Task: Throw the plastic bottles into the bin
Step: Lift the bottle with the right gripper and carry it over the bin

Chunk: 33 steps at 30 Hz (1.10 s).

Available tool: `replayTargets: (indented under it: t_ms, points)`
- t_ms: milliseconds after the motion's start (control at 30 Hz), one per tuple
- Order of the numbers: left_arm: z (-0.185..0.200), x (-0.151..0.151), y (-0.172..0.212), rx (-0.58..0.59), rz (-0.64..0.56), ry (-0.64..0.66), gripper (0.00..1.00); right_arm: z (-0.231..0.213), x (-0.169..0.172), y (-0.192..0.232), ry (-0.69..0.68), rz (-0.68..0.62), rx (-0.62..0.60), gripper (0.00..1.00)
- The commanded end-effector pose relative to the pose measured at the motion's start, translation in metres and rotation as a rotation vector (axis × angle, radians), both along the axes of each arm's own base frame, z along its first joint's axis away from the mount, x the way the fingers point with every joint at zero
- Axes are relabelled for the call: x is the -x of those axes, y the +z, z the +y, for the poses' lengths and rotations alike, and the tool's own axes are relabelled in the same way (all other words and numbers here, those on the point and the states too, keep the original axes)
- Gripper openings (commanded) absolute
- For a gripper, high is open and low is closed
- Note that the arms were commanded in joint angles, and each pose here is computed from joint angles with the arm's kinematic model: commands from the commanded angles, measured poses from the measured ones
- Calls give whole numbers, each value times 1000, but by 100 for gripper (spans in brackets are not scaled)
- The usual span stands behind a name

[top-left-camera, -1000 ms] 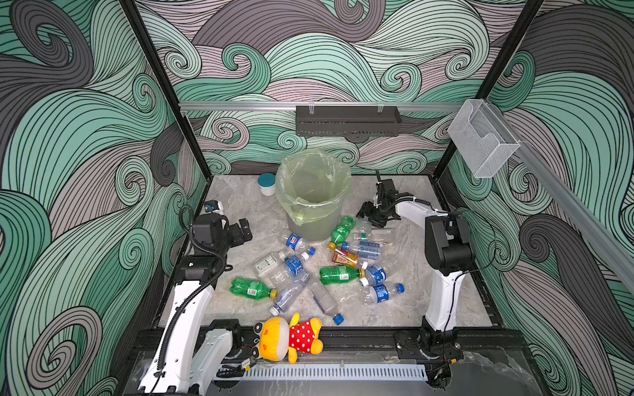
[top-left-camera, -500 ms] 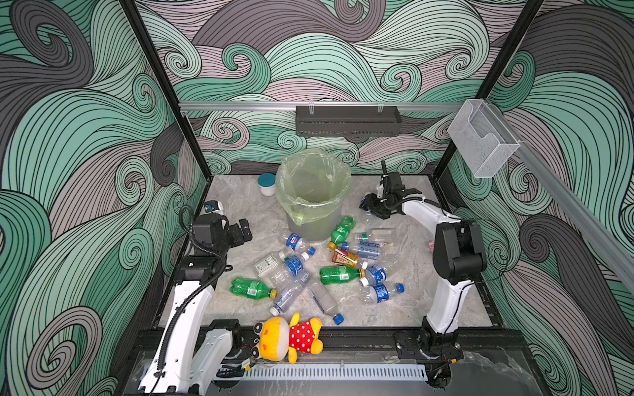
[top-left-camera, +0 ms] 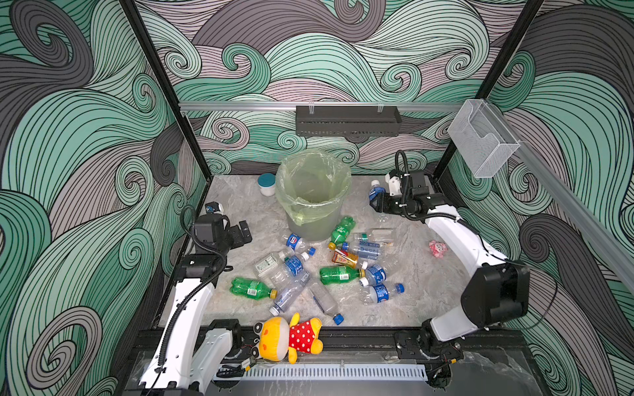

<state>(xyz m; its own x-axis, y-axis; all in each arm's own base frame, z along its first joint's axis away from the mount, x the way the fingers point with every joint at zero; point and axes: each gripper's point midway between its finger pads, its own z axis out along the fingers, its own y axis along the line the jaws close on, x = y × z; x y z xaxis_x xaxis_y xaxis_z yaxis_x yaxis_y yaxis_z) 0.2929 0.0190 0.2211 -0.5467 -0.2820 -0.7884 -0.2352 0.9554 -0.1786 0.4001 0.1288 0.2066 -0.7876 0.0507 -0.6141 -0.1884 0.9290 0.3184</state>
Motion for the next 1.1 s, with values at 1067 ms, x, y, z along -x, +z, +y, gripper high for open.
replayTargets:
  t_ms: [1067]
  points:
    - [-12,3,5,54,-20,-58,99,153,20,207,354,-407,-172,78]
